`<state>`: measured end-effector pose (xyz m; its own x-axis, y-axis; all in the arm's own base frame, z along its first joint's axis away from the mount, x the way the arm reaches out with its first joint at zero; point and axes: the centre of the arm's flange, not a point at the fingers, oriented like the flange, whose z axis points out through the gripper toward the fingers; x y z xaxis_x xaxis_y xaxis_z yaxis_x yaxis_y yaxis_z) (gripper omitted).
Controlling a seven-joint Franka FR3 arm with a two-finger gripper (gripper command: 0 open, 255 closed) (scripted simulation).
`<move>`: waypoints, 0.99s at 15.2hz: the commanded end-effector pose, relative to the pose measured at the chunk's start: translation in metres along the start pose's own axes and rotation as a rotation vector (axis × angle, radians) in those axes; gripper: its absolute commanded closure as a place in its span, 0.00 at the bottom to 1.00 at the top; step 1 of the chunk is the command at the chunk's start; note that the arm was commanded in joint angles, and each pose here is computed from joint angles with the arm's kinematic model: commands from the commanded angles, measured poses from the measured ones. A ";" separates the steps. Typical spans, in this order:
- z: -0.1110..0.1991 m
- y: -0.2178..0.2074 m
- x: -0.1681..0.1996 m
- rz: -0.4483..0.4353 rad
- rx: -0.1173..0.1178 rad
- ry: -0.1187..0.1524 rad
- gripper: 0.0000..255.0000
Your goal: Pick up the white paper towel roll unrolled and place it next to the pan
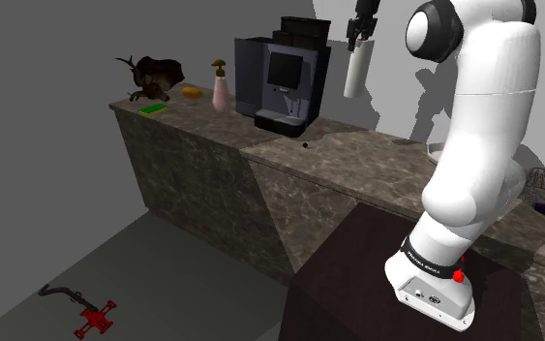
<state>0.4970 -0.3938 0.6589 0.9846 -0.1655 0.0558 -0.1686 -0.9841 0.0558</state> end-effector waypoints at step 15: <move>0.067 0.157 -0.126 -0.002 0.000 0.000 1.00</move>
<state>0.3601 -0.5235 0.5973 0.9847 -0.1651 0.0557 -0.1682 -0.9842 0.0555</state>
